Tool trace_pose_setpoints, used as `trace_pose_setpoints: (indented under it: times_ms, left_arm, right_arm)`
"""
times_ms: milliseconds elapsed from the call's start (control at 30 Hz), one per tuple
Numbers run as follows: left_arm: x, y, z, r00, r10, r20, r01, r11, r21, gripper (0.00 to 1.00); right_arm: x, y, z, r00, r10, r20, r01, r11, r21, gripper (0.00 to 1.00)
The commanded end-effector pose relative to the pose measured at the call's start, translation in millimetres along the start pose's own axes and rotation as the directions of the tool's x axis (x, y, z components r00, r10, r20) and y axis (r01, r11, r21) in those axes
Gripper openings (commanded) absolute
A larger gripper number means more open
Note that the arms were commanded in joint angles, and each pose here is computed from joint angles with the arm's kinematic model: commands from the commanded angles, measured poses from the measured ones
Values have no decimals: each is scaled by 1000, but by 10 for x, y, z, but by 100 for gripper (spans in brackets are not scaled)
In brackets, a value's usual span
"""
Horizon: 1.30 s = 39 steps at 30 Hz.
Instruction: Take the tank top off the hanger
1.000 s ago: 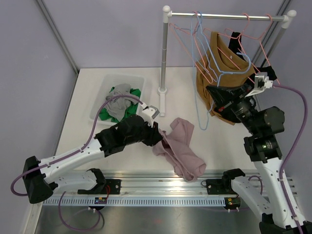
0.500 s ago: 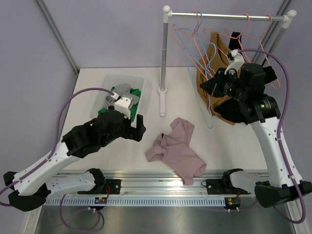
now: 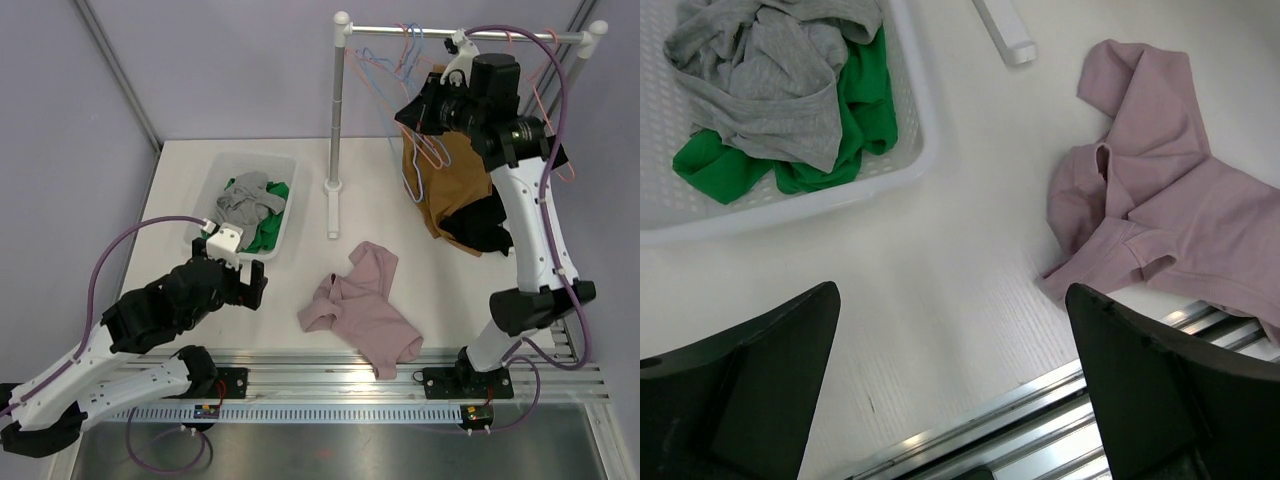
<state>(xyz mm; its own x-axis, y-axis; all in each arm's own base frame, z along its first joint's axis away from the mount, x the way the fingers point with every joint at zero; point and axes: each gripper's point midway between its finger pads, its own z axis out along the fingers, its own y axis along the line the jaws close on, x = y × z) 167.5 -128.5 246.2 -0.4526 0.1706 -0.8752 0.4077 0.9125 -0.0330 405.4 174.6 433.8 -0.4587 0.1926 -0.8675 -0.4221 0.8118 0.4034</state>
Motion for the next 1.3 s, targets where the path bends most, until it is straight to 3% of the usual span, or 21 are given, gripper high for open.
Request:
trace_pose_setpoints:
  times_ms: [0, 167, 300, 533, 900, 967, 1067, 1133, 1267]
  left_arm:
    - [-137, 24, 40, 997, -9, 74, 11, 1000, -16, 99]
    - [-100, 13, 73, 998, -20, 62, 21, 1000, -9, 99]
    - [-49, 13, 133, 999, -21, 39, 21, 1000, -8, 99]
    - [48, -9, 247, 1000, 1, -22, -1, 1000, -24, 99]
    - [23, -8, 226, 1000, -13, -9, 12, 1000, -7, 99]
    - [19, -10, 224, 1000, -13, -7, 13, 1000, -5, 99]
    - [9, -17, 223, 1000, -13, -6, 13, 1000, 1, 99]
    - [-23, -12, 216, 1000, -21, -1, 21, 1000, -2, 99]
    - [-128, 5, 200, 998, -58, 0, 58, 998, -30, 99]
  right_arm:
    - [-133, 183, 98, 1000, -23, 7, 23, 999, -41, 0]
    - [-164, 33, 483, 1000, -22, -11, 22, 1000, 21, 0]
    - [-379, -14, 593, 998, -39, 48, 36, 998, 50, 0]
    - [-281, -225, 955, 999, -26, 36, 23, 996, 86, 0]
    - [-174, -248, 887, 999, -46, 0, 46, 992, 115, 1]
    - [-157, -237, 870, 999, -45, -5, 46, 993, 110, 25]
    - [-237, -129, 729, 998, -57, 19, 55, 995, 84, 48]
    - [-331, -32, 559, 997, -61, 47, 58, 996, 73, 49]
    - [-350, 110, 293, 997, -64, 53, 61, 997, 47, 63]
